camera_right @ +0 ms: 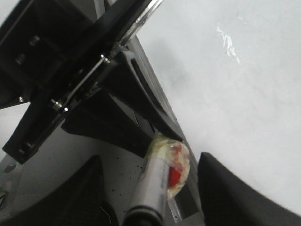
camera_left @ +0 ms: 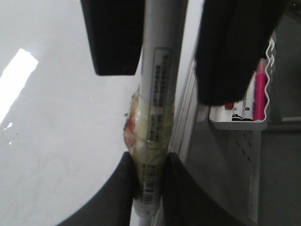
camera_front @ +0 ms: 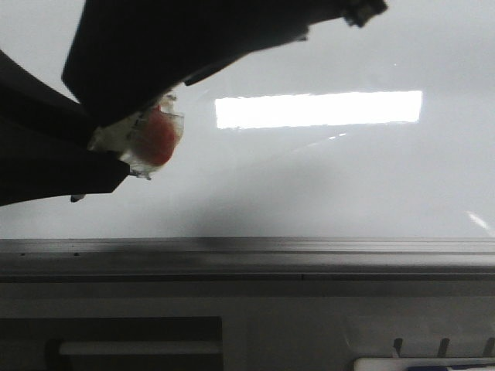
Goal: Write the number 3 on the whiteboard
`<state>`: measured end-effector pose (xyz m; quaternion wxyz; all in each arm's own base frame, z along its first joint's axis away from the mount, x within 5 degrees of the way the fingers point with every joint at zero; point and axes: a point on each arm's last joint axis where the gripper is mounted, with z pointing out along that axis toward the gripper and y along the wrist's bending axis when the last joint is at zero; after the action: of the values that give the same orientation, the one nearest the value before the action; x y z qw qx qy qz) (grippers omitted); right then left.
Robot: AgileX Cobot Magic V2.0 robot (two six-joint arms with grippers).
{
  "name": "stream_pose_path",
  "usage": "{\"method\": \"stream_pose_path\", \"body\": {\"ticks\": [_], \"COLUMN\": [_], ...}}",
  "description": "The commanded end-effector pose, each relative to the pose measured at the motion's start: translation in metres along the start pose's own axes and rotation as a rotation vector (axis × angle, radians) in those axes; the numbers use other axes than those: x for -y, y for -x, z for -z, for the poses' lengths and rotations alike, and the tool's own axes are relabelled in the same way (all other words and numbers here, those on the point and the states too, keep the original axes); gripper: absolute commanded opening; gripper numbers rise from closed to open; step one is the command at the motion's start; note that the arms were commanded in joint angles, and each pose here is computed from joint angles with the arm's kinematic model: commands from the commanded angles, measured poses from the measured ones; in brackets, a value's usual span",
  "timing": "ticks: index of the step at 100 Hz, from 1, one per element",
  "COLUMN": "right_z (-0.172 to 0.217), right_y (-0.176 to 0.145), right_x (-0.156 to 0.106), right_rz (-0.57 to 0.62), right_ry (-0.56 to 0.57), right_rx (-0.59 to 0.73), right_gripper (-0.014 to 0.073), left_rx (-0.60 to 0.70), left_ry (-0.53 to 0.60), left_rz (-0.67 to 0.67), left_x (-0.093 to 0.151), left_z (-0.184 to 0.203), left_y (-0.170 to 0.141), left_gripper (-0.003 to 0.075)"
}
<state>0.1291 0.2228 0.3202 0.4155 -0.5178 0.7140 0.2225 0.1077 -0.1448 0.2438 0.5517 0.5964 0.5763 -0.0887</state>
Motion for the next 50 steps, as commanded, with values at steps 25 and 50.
{"method": "stream_pose_path", "body": {"ticks": [25,50], "right_z": [0.0029,0.0029], "right_y": [0.0189,0.0195], "right_x": [0.0052,0.0054], "right_rz": [0.019,0.019], "right_ry": [-0.034,-0.037], "right_rx": [0.088,0.095], "right_gripper": [-0.0061,-0.0061], "left_rx": [0.109,0.112], "left_ry": [0.033,0.07], "left_rz": [0.026,0.172], "left_x": [-0.0074,-0.0127], "left_z": [0.0025,0.0061], "left_y": [0.0165,0.0158], "left_gripper": [-0.0019,0.0322]}}
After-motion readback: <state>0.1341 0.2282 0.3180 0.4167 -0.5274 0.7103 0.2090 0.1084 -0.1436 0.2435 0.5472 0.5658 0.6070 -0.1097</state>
